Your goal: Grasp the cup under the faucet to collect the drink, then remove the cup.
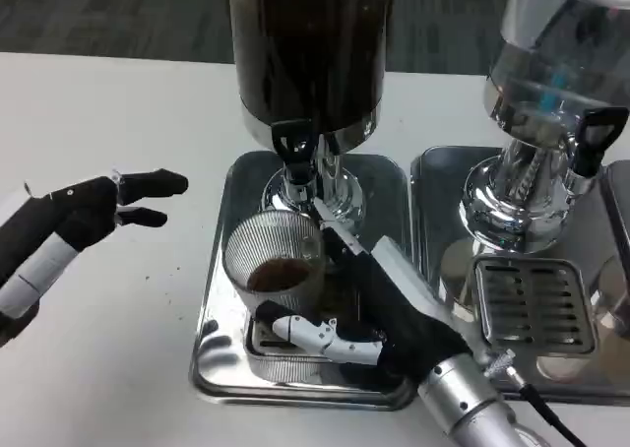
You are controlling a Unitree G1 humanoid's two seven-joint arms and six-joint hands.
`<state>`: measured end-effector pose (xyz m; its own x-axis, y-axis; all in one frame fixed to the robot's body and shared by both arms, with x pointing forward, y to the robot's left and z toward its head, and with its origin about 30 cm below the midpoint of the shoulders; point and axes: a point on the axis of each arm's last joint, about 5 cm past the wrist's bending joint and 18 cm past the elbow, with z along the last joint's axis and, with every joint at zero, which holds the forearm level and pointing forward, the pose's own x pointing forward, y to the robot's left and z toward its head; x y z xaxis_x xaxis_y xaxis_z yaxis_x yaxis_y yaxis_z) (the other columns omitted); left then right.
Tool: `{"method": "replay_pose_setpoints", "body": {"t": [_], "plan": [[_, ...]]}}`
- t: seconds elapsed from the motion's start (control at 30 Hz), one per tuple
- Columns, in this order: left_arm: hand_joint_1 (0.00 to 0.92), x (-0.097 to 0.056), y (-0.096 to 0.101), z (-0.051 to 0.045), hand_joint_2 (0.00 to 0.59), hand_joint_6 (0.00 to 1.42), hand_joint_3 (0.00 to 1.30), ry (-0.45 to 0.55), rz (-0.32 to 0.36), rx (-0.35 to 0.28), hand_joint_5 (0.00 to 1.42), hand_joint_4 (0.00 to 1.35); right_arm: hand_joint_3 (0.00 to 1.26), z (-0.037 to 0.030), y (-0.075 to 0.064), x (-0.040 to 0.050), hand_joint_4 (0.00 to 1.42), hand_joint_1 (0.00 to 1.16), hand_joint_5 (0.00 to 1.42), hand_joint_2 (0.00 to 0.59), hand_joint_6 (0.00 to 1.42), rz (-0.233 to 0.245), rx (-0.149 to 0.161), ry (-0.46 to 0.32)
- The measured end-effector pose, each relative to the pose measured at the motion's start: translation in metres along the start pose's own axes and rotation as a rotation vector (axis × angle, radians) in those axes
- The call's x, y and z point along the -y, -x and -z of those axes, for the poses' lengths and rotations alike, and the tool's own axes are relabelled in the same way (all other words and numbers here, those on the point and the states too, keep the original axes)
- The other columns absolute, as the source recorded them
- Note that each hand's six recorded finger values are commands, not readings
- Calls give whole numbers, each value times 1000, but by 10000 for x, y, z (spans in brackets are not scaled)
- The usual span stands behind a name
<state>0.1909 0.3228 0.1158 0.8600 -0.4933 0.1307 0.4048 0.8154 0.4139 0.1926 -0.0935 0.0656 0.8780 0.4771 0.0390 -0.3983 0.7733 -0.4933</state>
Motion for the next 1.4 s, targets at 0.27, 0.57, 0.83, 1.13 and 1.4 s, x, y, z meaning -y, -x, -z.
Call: {"method": "replay_pose_setpoints", "body": {"t": [0.27,0.57,0.83,1.13,1.4], "plan": [[0,-2,1,-1,111,311,363,-1,1,-1,170,255,0,-30,-18,-46,0,576,72,197,103,6,-13,17],[0,-15,6,-7,116,326,367,-6,2,-4,171,256,0,-43,-26,-76,0,576,107,205,143,17,-34,54],[0,-21,9,-10,125,330,375,-8,2,-6,181,264,0,-94,-34,-153,61,588,232,210,313,51,-35,43],[0,-35,22,-17,129,349,376,-13,4,-11,182,269,65,-114,-44,-206,170,589,340,210,474,82,-51,59],[0,-39,42,-21,139,363,384,-17,7,-18,182,270,165,-109,-30,-278,271,592,421,213,532,125,-49,69]]}}
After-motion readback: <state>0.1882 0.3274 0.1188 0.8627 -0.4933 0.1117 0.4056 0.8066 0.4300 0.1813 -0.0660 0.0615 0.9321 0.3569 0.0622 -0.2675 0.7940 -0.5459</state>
